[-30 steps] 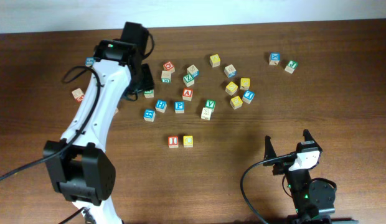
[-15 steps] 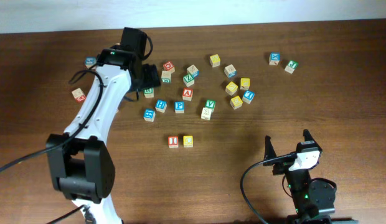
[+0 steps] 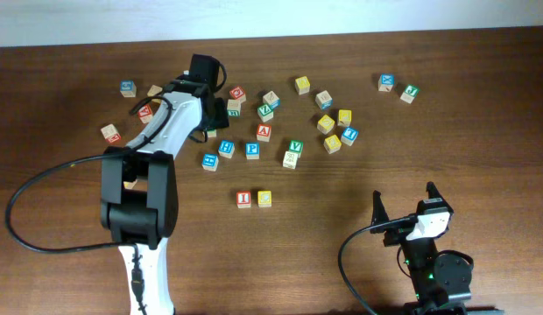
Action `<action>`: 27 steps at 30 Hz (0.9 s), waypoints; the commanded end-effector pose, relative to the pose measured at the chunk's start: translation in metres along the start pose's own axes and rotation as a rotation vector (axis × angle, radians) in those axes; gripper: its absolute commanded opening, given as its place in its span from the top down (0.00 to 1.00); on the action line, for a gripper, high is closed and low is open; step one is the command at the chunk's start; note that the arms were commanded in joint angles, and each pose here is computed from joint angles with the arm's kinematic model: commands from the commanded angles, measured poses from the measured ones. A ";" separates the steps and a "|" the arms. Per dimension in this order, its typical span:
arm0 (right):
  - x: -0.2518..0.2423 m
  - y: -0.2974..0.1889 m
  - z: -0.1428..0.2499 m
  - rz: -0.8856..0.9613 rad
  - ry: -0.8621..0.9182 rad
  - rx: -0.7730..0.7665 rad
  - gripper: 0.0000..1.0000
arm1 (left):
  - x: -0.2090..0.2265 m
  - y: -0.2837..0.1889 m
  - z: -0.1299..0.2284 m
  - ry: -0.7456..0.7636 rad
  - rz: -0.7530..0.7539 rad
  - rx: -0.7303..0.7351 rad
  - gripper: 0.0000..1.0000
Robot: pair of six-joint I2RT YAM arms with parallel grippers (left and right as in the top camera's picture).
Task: Spell out ICRA
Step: 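Move the left gripper to the green R block and grasp it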
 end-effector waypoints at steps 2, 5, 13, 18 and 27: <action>-0.003 0.000 0.002 0.016 -0.006 0.000 0.02 | 0.002 0.018 0.017 0.057 -0.016 0.067 0.40; -0.003 0.000 0.002 0.016 -0.006 0.000 0.02 | 0.001 0.018 0.016 0.058 -0.015 0.066 0.51; -0.003 0.000 0.002 0.016 -0.006 0.000 0.02 | 0.002 0.019 0.015 0.056 -0.015 0.062 0.65; -0.003 0.000 0.002 0.016 -0.006 0.000 0.02 | 0.002 0.019 0.015 0.055 -0.015 0.061 0.70; -0.003 0.000 0.002 0.016 -0.006 0.000 0.02 | 0.002 0.011 0.011 0.054 -0.014 0.055 0.79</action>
Point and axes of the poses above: each gripper's point midway between its finger pads, its own y axis out along the fingers, its own x axis along the line the jaws close on, z = x × y, the point moved 2 cm from there along -y, back along the fingers, and after that the axes turned 12 degrees about y, right-handed, at the moved point
